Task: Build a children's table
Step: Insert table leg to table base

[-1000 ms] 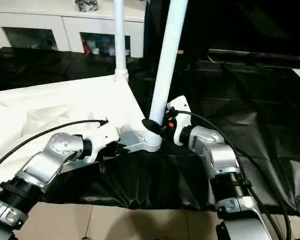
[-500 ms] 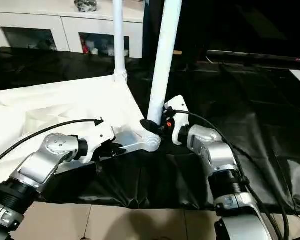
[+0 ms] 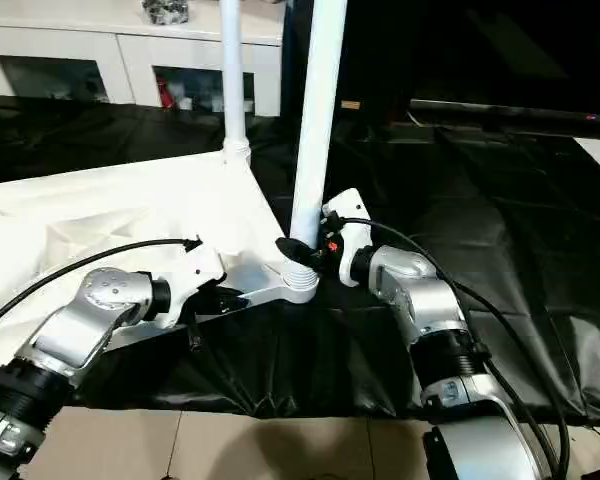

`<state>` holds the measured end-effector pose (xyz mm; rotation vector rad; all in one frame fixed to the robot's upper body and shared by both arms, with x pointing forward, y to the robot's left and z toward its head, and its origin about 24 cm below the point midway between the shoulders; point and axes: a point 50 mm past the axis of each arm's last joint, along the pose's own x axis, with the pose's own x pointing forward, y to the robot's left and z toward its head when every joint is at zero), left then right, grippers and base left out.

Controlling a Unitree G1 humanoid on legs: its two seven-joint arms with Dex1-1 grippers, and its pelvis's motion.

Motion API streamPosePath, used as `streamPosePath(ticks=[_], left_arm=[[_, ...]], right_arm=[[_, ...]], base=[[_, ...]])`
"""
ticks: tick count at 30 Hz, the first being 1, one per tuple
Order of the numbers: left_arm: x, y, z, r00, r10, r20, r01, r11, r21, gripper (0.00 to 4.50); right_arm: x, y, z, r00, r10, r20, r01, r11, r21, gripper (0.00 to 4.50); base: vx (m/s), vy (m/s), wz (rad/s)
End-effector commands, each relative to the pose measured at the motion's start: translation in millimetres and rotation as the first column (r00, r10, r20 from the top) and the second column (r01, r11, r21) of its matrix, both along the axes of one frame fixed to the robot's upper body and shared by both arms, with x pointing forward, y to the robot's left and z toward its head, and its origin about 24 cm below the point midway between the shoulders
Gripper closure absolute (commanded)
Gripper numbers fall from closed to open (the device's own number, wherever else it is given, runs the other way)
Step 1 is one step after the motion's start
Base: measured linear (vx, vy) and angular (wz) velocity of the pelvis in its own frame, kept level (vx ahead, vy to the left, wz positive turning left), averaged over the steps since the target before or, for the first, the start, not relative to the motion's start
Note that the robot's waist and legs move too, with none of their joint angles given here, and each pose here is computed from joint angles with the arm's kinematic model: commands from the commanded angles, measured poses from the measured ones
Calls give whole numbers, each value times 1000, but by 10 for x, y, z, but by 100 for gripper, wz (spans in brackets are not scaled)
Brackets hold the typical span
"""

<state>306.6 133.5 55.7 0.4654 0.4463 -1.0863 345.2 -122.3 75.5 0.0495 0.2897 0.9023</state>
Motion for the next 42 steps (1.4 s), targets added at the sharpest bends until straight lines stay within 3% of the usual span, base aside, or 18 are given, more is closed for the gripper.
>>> streamPosePath(ticks=[1, 10, 20, 26, 31, 34, 39, 42], left_arm=[[-41, 19, -34, 1000, 10, -29, -11, 999, -40, 450], [-37, -6, -11, 1000, 13, -25, -14, 998, -60, 450], [19, -17, -2, 999, 43, -7, -43, 997, -57, 450], [45, -13, 2, 998, 56, 3, -56, 997, -55, 450], [70, -24, 3, 998, 62, 4, -62, 997, -54, 450], [72, -27, 5, 998, 59, 5, -59, 997, -52, 450], [88, -17, 7, 998, 59, 12, -58, 998, -39, 450], [91, 4, 3, 998, 57, 16, -57, 998, -25, 450]], right_arm=[[11, -22, -62, 999, -17, -29, 17, 1000, -18, 261], [19, -122, -159, 990, -106, -97, 115, 988, 99, 262], [-198, -298, -527, 960, -230, -157, 250, 961, 117, 262], [-266, -319, -573, 965, -238, -108, 246, 967, 69, 262], [-287, -339, -512, 948, -307, -87, 318, 935, 159, 263], [-291, -342, -487, 951, -299, -76, 308, 936, 173, 263], [-338, -346, -454, 976, -216, -15, 216, 971, 103, 263], [-391, -376, -421, 995, -98, 34, 99, 995, -8, 263]], base=[[0, 0, 0], [0, 0, 0], [0, 0, 0], [0, 0, 0], [0, 0, 0], [0, 0, 0], [0, 0, 0], [0, 0, 0]])
